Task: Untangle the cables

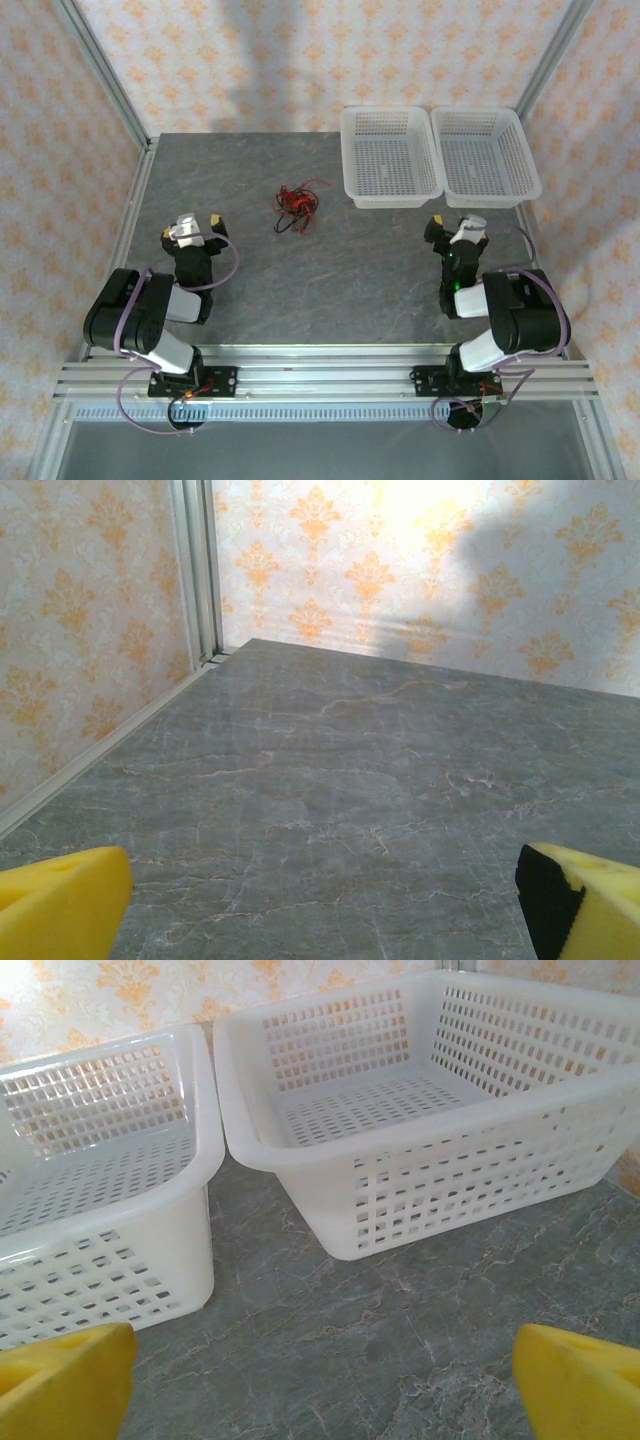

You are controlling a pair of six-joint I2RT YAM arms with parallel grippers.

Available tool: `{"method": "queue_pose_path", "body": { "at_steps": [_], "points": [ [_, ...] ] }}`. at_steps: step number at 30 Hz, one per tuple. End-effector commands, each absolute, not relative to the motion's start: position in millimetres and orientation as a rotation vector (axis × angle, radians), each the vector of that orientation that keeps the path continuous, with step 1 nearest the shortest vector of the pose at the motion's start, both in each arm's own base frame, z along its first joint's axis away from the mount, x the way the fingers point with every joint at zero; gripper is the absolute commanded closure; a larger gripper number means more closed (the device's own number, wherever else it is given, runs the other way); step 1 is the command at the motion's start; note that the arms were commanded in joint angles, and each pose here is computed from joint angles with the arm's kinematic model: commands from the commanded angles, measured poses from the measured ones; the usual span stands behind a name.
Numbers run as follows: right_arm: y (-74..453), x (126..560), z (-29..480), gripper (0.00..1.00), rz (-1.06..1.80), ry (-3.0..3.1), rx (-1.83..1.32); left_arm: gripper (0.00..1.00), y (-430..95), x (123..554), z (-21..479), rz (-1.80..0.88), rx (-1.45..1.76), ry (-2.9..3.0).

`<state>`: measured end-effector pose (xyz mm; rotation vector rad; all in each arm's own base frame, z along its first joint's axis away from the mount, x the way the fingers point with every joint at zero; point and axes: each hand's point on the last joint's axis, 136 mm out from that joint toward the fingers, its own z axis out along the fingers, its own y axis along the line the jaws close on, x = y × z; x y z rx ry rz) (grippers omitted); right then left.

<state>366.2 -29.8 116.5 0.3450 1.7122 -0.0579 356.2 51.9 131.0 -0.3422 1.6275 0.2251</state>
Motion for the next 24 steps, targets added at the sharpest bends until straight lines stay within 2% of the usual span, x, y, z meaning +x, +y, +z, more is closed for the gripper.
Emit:
{"method": "queue_pose_path", "body": {
  "at_steps": [1, 6, 9, 16, 24],
  "points": [
    [-33, 372, 141, 0.05, -0.076, 1.699, 0.372, 0.01, 62, 351, 154, 0.242, -0.408, 1.563],
    [-42, 366, 157, 0.05, -0.051, 1.76, 0.531, 0.06, 82, 305, 193, 0.198, -0.61, 1.385],
    [-40, 360, 159, 0.05, -0.005, 1.811, 0.606, 0.11, 77, 309, 200, 0.109, -0.671, 1.452],
    [-18, 357, 159, 0.07, 0.128, 2.013, 0.666, 0.14, 38, 348, 205, -0.153, -0.662, 1.657],
    [1, 347, 154, 0.1, 0.215, 2.158, 0.675, 0.06, -48, 411, 193, -0.404, -0.54, 1.902]
  ]
}}
